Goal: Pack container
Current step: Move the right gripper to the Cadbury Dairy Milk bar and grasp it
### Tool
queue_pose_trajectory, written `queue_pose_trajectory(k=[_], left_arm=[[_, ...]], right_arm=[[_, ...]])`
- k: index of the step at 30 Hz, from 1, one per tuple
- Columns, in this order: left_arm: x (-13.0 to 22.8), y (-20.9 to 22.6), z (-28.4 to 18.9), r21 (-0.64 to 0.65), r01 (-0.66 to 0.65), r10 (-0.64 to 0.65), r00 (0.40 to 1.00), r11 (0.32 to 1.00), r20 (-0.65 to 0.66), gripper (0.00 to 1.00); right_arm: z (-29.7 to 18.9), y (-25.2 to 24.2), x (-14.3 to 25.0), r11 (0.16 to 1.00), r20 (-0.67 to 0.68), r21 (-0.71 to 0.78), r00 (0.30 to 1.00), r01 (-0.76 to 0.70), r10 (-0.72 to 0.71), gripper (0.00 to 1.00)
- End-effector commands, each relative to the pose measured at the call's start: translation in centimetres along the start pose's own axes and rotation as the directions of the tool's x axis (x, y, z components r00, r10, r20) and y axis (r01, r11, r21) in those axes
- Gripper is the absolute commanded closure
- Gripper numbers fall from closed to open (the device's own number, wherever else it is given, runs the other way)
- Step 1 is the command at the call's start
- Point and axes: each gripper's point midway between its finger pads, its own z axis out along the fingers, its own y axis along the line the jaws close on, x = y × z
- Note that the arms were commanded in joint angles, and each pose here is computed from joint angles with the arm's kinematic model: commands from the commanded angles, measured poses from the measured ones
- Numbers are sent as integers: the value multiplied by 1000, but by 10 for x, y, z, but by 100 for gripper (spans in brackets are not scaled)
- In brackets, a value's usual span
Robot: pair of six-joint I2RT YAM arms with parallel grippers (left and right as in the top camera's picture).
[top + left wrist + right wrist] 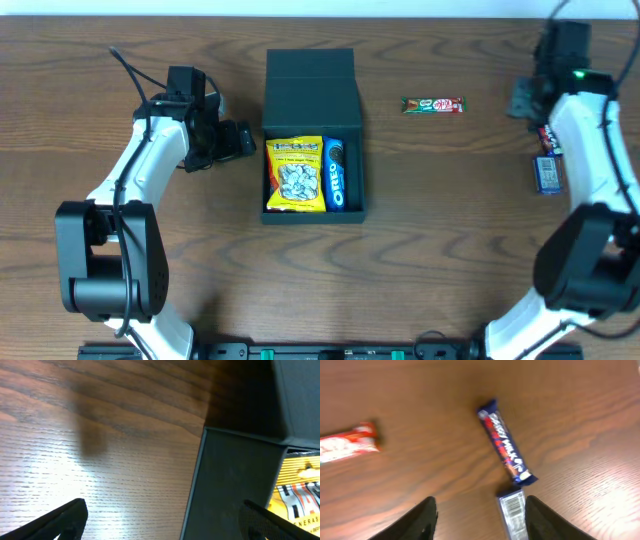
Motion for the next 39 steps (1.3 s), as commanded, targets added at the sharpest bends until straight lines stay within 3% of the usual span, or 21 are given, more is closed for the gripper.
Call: queue_pose_trajectory(k=[1, 4, 8, 16, 33, 39], left_arm=[[3, -2, 3, 16, -9, 10, 1000, 1000, -17, 3], [5, -4, 2, 29, -7, 8, 1000, 1000, -26, 4], [6, -3, 2, 28, -5, 6, 1000, 1000, -29, 4], [6, -3, 2, 27, 26, -25, 999, 999, -31, 5], [9, -3, 2, 22, 69, -68, 997, 997, -42, 5], [9, -3, 2, 21, 69, -68, 997, 997, -43, 5]], right_arm=[[37, -10, 10, 994, -50, -45, 994, 96, -99, 34], [63, -27, 12, 993, -57, -33, 992, 110, -112, 28], [81, -30, 8, 988, -17, -142, 997, 68, -71, 27], [111, -34, 10, 972, 7, -232, 1000, 25, -24, 33], [143, -26, 24, 967, -22, -254, 999, 35, -42, 37], [154, -22, 36, 964, -61, -264, 997, 29, -47, 47]])
